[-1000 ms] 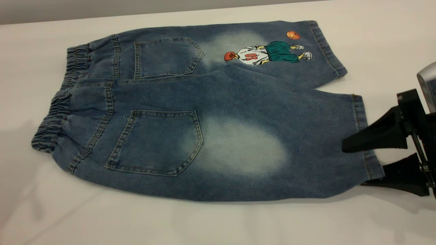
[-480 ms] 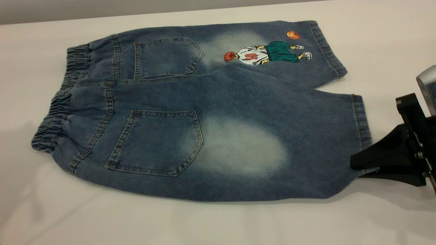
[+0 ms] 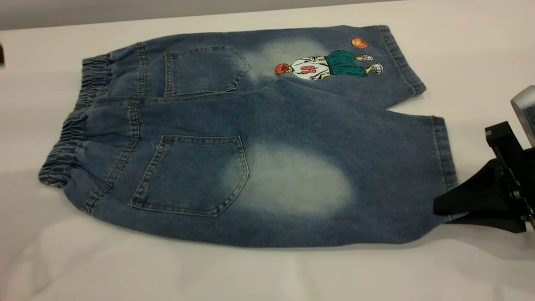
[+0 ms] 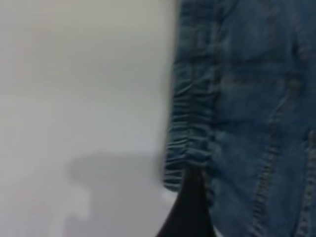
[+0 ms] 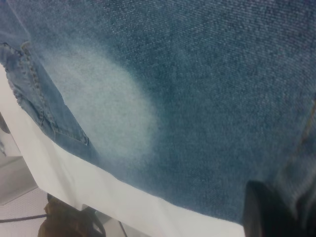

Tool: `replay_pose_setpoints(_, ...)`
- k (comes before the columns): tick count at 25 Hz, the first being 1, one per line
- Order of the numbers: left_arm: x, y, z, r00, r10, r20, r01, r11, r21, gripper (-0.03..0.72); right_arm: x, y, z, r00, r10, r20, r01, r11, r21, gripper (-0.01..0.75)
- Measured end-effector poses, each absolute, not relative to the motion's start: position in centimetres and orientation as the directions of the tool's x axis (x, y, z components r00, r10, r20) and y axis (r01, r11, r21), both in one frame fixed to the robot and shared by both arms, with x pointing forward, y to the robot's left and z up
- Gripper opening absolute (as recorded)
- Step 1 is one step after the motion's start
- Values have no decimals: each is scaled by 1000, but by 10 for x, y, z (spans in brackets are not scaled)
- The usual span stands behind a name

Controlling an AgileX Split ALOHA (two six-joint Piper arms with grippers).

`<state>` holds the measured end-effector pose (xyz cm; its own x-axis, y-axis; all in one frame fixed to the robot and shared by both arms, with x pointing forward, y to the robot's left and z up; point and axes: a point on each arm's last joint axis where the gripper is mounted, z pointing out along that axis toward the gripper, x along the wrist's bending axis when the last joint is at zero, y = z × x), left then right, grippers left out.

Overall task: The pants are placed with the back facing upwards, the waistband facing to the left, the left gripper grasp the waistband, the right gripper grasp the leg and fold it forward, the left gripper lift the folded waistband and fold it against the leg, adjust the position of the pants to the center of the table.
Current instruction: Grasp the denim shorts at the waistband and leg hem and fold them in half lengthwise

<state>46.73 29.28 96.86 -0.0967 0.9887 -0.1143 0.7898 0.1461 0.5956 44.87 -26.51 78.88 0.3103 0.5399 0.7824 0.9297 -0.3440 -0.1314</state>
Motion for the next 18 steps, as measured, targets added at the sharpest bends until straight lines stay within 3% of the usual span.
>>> replay_pose_setpoints(18, 525, 292, 869, -145, 985, -89, 886, 169, 433, 560, 449, -265, 789, 309, 538, 784, 930, -344, -131, 22)
